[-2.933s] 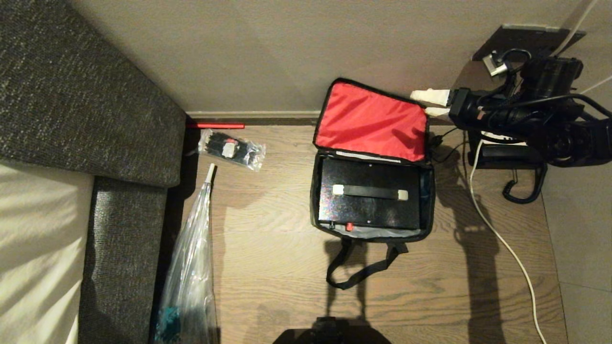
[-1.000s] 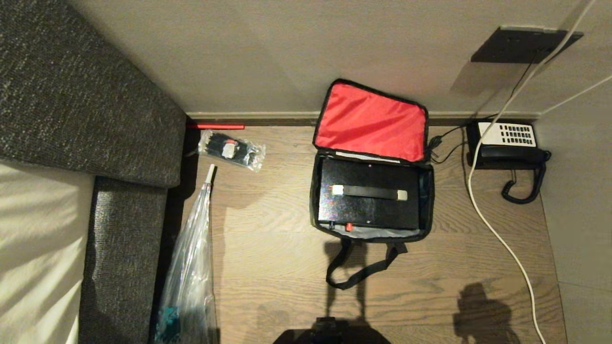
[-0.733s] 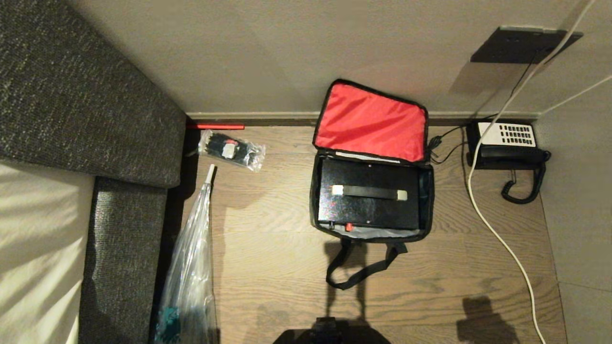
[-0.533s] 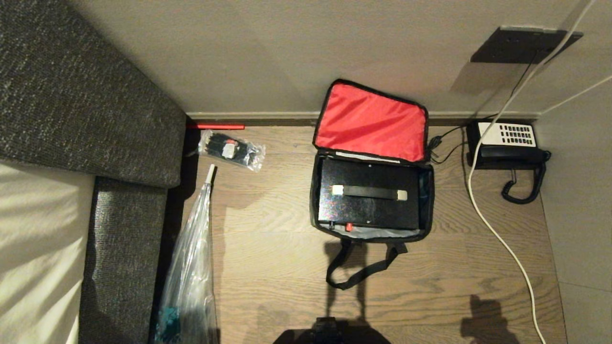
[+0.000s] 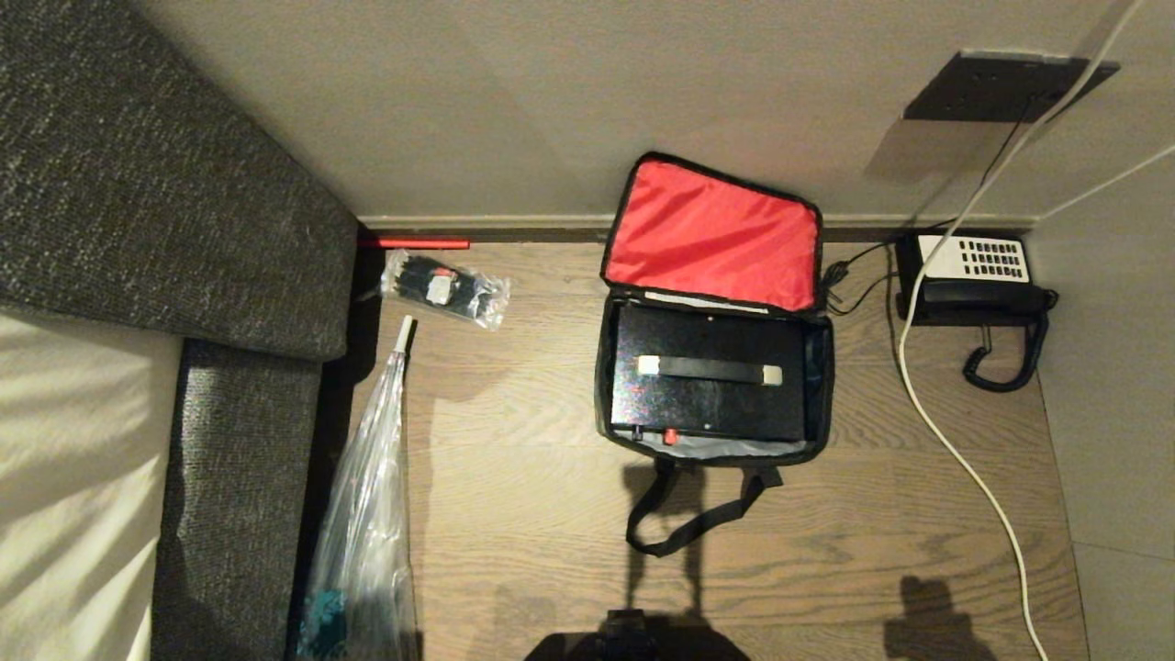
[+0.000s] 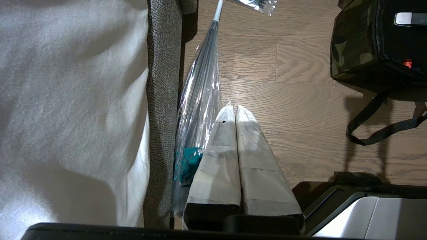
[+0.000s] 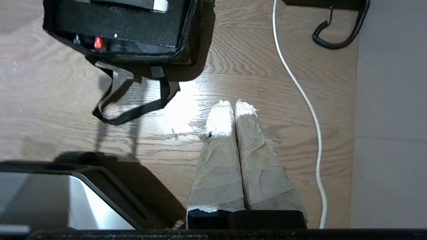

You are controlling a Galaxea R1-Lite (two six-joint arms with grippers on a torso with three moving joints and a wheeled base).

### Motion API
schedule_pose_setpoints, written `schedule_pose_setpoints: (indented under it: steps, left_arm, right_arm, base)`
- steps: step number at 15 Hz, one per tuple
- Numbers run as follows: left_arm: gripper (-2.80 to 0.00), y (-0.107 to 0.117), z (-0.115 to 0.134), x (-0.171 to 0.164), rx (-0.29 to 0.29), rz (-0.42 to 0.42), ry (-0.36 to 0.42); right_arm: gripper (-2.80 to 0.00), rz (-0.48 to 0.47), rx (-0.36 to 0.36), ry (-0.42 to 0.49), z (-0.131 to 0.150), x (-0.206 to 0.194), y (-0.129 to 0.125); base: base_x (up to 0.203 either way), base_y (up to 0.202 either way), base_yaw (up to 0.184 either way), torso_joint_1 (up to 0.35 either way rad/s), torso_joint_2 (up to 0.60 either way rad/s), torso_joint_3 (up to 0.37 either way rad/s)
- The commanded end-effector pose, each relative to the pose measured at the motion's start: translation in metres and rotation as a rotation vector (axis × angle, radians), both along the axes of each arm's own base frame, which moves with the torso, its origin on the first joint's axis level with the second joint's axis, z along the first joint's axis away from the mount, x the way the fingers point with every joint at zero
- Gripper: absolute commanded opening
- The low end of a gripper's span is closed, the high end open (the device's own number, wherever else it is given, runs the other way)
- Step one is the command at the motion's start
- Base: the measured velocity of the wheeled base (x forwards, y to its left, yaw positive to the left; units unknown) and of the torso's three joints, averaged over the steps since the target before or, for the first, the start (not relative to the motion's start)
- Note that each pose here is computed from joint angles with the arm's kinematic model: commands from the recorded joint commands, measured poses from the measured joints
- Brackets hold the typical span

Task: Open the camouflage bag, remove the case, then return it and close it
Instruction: Grip the handle

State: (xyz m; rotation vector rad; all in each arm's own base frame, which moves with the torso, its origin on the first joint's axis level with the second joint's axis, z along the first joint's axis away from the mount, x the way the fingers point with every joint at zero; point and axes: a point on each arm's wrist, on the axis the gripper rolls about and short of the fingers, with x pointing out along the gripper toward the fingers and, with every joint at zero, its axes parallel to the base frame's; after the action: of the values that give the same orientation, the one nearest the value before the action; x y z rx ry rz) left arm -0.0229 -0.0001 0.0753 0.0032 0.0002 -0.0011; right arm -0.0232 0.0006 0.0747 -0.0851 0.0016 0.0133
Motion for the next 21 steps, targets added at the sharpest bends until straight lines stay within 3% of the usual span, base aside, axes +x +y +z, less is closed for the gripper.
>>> schedule_pose_setpoints:
  steps: [1,21]
  left_arm:
    - [-2.80,0.0000,-0.0008,0.0003,0.000,0.001,0.004]
    - [-2.80,-0.0001,-0.0008,0.0003,0.004,-0.002,0.004]
  right_arm:
    - [-2.80,0.002,-0.007,0.006,-0.0012,0.0006,0.0000]
    - [-2.80,-0.004,0.022,0.004,-0.0001,0.0005,-0.0001]
  base:
    - [0.000,0.000,0.000,0.000,0.00,0.000]
    - [0.000,0.000,0.000,0.000,0.00,0.000]
